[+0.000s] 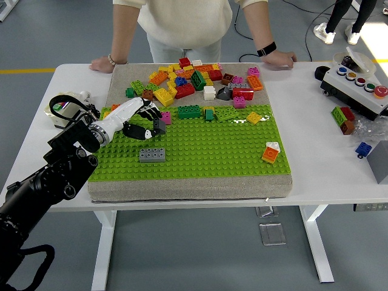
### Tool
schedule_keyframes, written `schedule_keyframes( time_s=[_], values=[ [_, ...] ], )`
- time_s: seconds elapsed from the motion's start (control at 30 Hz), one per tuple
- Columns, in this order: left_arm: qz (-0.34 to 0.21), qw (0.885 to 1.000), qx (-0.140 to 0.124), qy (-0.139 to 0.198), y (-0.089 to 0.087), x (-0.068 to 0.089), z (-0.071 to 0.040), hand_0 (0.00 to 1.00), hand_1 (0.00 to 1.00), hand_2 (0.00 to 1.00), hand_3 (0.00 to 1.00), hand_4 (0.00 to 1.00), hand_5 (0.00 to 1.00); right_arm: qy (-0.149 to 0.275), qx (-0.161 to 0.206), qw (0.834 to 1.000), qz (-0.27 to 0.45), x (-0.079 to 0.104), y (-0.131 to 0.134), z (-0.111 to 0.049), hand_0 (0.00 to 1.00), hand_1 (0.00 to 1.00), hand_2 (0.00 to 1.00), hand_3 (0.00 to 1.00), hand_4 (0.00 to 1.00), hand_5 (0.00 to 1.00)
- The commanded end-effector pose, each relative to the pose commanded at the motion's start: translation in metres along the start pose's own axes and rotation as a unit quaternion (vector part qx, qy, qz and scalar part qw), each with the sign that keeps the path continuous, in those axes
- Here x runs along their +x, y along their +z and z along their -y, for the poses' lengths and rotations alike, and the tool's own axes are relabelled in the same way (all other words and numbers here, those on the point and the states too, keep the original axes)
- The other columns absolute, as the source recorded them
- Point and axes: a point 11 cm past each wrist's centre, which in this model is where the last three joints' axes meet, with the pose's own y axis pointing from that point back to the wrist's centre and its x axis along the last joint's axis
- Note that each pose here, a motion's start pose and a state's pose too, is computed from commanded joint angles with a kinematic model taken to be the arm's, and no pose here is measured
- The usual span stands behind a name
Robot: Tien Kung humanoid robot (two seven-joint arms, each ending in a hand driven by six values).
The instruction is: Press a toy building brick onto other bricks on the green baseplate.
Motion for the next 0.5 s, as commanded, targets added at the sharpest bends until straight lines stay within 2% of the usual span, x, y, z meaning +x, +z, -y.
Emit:
schedule_keyframes(
  time_s=[0.5],
  values=[
    [0.010,1.000,-0.009,0.011,0.003,0.014,-0.004,0.616,0.567,0.560,0.539,0.679,0.002,0.004,0.002,1.000,0.005,0.005,-0.001,0.000,0.761,0.688,0.732,0.690,0.973,0.493]
  ],
)
